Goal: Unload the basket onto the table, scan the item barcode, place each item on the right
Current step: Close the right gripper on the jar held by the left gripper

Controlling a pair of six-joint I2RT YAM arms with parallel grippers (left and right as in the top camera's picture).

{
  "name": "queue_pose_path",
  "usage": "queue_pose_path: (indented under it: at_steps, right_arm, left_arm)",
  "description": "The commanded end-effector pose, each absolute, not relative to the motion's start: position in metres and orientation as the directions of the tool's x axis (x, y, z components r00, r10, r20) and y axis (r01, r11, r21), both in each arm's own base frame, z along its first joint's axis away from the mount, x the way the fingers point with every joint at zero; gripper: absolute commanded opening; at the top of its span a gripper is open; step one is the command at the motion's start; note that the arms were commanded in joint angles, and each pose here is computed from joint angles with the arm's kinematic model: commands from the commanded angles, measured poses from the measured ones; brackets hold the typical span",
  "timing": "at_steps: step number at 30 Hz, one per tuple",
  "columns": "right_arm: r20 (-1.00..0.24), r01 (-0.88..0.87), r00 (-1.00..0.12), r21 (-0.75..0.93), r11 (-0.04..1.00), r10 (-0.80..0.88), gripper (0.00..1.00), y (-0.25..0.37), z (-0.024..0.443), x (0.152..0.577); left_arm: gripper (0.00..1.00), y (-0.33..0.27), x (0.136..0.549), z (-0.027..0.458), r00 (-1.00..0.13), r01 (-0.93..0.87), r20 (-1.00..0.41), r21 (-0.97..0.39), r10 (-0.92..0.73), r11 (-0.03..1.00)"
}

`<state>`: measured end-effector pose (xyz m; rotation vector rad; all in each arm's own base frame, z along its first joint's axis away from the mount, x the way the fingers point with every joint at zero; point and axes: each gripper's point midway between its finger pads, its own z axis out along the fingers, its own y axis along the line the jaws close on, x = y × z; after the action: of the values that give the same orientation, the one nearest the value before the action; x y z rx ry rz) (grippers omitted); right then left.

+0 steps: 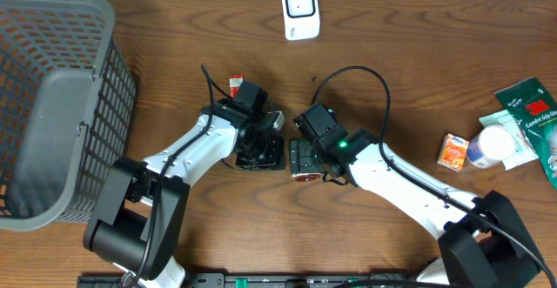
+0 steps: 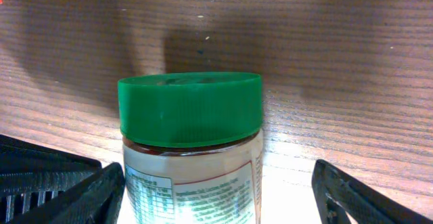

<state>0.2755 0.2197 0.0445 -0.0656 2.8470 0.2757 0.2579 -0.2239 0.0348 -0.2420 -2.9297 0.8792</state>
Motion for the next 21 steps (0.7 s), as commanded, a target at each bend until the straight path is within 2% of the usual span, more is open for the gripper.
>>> queue_pose_path:
  at_steps: [1,5,14,21]
  right_arm:
    - [-0.298,-0.081,-0.954,0.148,0.986,-0.033,0.82,0.217,0.044,0.279]
    - [-0.314,-0.063,-0.949,0.093,0.994,-0.03,0.76,0.206,0.043,0.281]
    - [-0.296,-0.049,-0.955,0.074,0.996,-0.025,0.72,0.199,0.042,0.279]
    - [-0.302,-0.034,-0.953,-0.002,0.999,-0.033,0.71,0.184,0.041,0.278]
  left_arm:
    - [0.08,-0.22,0.261,0.037,-0.981,0.177,-0.021,-0.523,0.194,0.834]
    - [0.08,-0.218,0.263,0.036,-0.981,0.178,-0.025,-0.508,0.192,0.843]
    - [0.08,-0.218,0.263,0.036,-0.981,0.178,-0.025,-0.508,0.192,0.843]
    - [0.08,-0.218,0.263,0.036,-0.981,0.178,-0.025,-0.508,0.192,0.843]
